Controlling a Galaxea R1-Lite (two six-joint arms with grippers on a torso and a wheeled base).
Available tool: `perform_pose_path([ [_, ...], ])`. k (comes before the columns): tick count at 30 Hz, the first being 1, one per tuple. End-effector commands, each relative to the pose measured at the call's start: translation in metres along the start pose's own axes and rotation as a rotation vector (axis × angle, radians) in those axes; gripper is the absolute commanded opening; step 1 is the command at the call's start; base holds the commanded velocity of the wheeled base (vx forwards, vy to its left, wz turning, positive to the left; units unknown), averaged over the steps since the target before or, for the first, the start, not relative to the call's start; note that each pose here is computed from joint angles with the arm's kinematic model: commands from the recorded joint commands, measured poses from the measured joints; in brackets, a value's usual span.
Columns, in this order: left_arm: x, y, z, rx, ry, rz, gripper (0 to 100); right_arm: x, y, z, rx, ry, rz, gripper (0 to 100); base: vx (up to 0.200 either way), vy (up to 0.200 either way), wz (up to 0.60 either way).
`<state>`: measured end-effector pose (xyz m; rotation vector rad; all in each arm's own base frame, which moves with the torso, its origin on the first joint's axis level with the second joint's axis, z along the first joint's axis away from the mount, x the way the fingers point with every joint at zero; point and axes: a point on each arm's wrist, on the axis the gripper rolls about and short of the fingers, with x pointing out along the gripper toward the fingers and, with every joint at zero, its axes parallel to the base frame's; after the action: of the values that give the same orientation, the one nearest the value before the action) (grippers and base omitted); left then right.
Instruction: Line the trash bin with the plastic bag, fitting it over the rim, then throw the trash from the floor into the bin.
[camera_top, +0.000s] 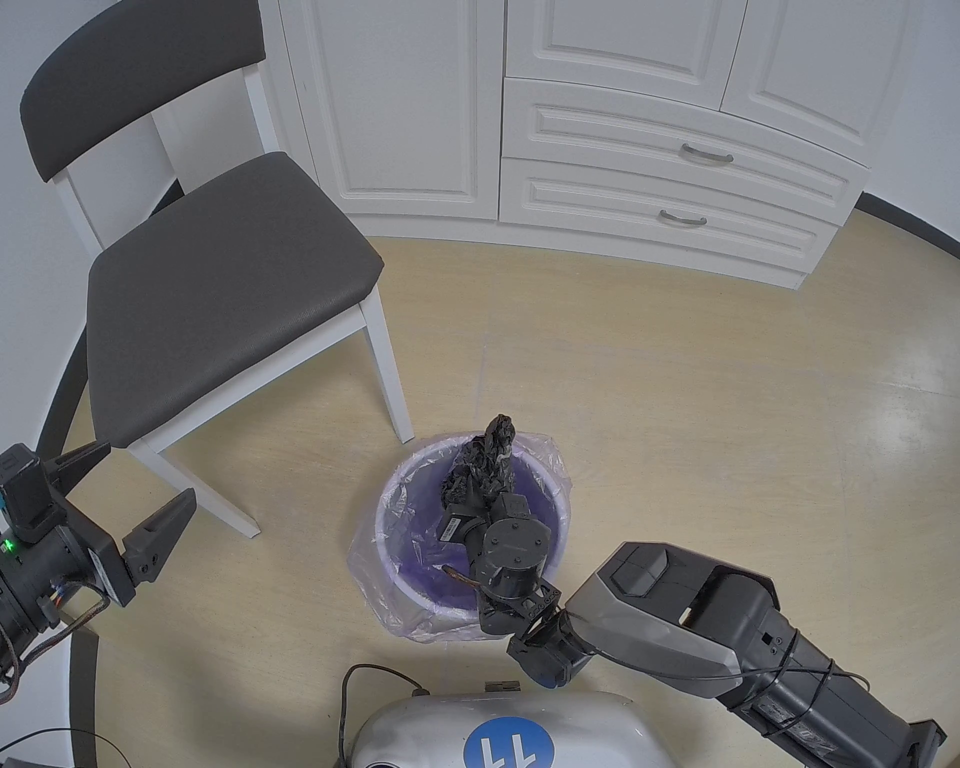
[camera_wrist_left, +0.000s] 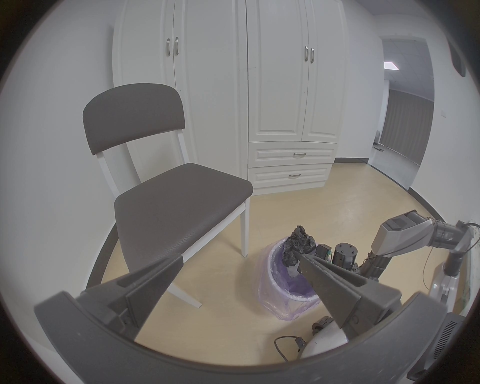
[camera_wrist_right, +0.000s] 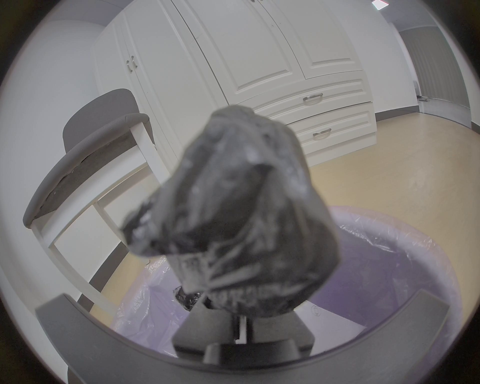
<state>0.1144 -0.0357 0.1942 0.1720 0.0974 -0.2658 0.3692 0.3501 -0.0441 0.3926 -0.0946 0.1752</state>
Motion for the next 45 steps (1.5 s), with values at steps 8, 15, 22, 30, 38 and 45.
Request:
perform_pose_path([
  [8, 0.000, 0.000, 0.000, 0.001, -0.001, 0.000, 100, -0.016, 0.004, -0.008, -0.026, 0.043, 0.021, 0, 0.000, 0.000, 0.00],
  [15, 0.000, 0.000, 0.000, 0.001, -0.002, 0.002, 100, -0.037, 0.016, -0.008, -0.039, 0.087, 0.064, 0, 0.000, 0.000, 0.00],
  [22, 0.000, 0.000, 0.001, 0.000, -0.003, 0.002, 100, -0.038, 0.028, -0.006, 0.032, 0.080, 0.087, 0, 0.000, 0.000, 0.00],
  [30, 0.000, -0.002, 0.002, 0.002, -0.009, -0.014, 100, -0.040, 0.040, -0.003, 0.060, 0.068, 0.109, 0, 0.000, 0.000, 0.00],
  [38, -0.001, -0.003, 0.001, 0.005, -0.009, -0.022, 100, -0.052, 0.051, -0.009, 0.054, 0.093, 0.138, 0, 0.000, 0.000, 0.00],
  [45, -0.001, -0.003, 0.001, 0.005, -0.009, -0.022, 100, -0.044, 0.041, -0.006, 0.041, 0.085, 0.112, 0, 0.000, 0.000, 0.00],
])
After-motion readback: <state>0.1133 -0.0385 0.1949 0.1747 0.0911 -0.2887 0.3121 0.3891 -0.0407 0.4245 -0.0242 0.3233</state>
